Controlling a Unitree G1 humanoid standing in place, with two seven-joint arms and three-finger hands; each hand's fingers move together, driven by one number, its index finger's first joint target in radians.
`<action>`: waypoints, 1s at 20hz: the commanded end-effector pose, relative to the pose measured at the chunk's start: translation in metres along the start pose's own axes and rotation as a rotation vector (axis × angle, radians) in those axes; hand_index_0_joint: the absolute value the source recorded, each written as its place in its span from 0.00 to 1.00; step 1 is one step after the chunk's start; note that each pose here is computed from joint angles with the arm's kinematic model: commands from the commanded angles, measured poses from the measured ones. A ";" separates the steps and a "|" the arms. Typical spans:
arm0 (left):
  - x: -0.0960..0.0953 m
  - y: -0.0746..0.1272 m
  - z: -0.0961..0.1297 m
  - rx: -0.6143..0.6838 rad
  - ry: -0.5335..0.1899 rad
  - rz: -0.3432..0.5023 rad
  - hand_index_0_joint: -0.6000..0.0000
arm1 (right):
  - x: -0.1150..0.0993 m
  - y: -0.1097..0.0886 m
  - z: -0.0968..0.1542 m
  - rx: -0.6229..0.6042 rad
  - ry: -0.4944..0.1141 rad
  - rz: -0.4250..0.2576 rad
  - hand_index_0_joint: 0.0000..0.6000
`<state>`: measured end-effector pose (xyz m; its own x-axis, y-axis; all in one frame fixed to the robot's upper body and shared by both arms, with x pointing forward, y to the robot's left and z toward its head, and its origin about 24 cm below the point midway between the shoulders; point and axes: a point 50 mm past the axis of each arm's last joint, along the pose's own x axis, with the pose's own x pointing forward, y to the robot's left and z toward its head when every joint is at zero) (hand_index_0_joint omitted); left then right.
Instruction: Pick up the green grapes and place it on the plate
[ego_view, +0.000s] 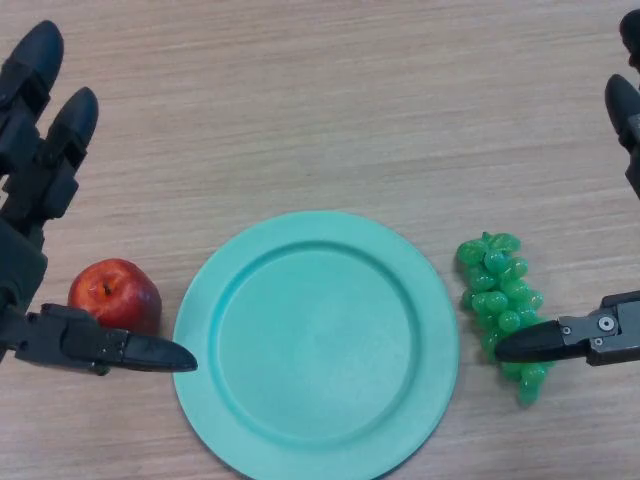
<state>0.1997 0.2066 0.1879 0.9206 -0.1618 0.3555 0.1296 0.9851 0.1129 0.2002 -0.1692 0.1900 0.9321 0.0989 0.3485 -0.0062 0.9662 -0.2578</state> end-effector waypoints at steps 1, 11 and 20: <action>-0.004 0.009 0.032 0.098 -0.224 0.008 1.00 | -0.001 -0.005 0.027 -0.038 -0.207 -0.047 0.00; 0.001 0.022 0.012 0.072 -0.208 0.016 1.00 | 0.009 0.002 0.001 -0.078 -0.120 -0.046 0.00; 0.009 0.024 -0.002 0.127 -0.195 0.041 1.00 | 0.024 0.022 -0.072 -0.233 0.029 -0.044 0.00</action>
<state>0.2234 0.2205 0.1585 0.9316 -0.1424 0.3345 0.1111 0.9876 0.1110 0.2509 -0.1659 0.0931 0.9949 0.0237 0.0980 0.0204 0.9046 -0.4258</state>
